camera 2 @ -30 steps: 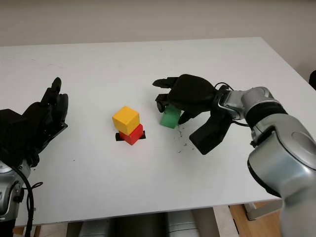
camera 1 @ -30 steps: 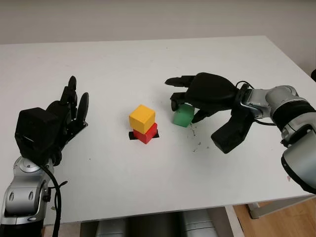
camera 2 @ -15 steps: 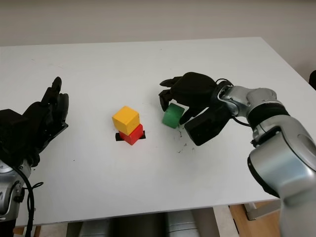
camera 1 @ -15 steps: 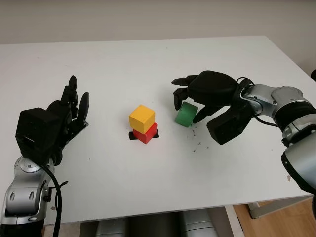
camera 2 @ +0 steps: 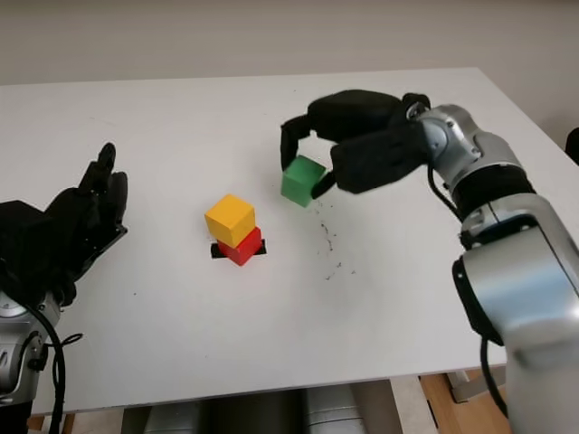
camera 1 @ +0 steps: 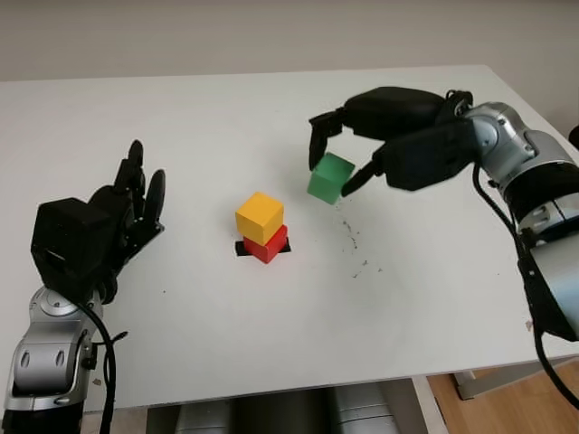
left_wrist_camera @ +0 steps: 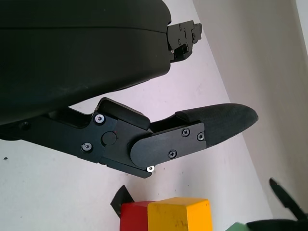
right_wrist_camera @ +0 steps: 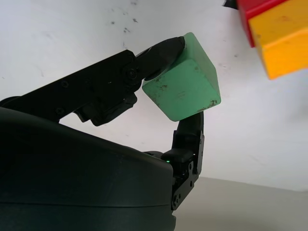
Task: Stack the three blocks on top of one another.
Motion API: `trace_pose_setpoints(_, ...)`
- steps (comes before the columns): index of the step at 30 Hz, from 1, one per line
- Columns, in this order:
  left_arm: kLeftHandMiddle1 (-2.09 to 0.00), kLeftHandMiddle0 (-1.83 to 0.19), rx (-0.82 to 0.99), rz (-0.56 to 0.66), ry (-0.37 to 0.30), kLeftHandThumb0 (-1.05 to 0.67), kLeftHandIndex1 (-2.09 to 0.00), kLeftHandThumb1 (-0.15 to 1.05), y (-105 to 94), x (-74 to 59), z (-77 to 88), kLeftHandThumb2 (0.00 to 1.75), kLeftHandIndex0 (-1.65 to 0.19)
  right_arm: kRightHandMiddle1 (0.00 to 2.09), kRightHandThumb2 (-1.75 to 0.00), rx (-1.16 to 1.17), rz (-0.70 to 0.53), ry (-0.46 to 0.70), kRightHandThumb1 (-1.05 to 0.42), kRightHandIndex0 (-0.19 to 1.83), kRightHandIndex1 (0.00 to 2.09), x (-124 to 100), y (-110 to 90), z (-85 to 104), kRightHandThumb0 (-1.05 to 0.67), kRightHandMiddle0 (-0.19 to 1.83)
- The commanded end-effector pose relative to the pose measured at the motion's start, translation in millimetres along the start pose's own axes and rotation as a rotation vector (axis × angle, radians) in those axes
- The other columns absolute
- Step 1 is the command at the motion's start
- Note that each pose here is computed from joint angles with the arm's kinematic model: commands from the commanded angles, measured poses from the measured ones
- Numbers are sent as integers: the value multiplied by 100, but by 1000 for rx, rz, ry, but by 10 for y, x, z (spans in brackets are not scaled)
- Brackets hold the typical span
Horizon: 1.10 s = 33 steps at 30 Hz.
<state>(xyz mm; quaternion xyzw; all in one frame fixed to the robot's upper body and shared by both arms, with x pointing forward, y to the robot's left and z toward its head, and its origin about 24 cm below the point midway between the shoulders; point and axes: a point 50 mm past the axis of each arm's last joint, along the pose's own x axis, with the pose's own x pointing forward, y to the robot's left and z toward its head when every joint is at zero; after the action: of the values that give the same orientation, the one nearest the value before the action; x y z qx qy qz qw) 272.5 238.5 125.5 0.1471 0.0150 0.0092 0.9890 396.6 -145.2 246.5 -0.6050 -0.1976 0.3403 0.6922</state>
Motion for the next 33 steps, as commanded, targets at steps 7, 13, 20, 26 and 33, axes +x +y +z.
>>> trace_pose_setpoints(7, 0, 19, -8, -2, -26, -80, 0, 105, -7, 43, 53, 70, 19, 140, -5, -74, -48, -80, -91, 32, 7, 126, -485, 358, -39, 48)
trace_pose_setpoints(13, 0, 19, -14, 12, -29, -83, 0, 105, -10, 49, 62, 69, 19, 142, -5, -115, -13, -95, -89, 33, 7, 239, -623, 552, -41, 49)
trace_pose_setpoints(20, 0, 19, -26, 5, -27, -81, 0, 105, -41, 51, 60, 70, 19, 143, -5, -67, 31, -146, -89, 35, 7, 385, -646, 746, -44, 51)
trace_pose_setpoints(26, 0, 19, -11, 7, -31, -81, 0, 105, -45, 42, 50, 70, 19, 142, -6, -11, 75, -131, -90, 36, 7, 475, -563, 766, -46, 52)
trace_pose_setpoints(33, 0, 19, 3, 22, -34, -80, 0, 105, -31, 25, 45, 72, 19, 147, -5, 95, 154, -111, -89, 33, 5, 552, -406, 735, -42, 51)
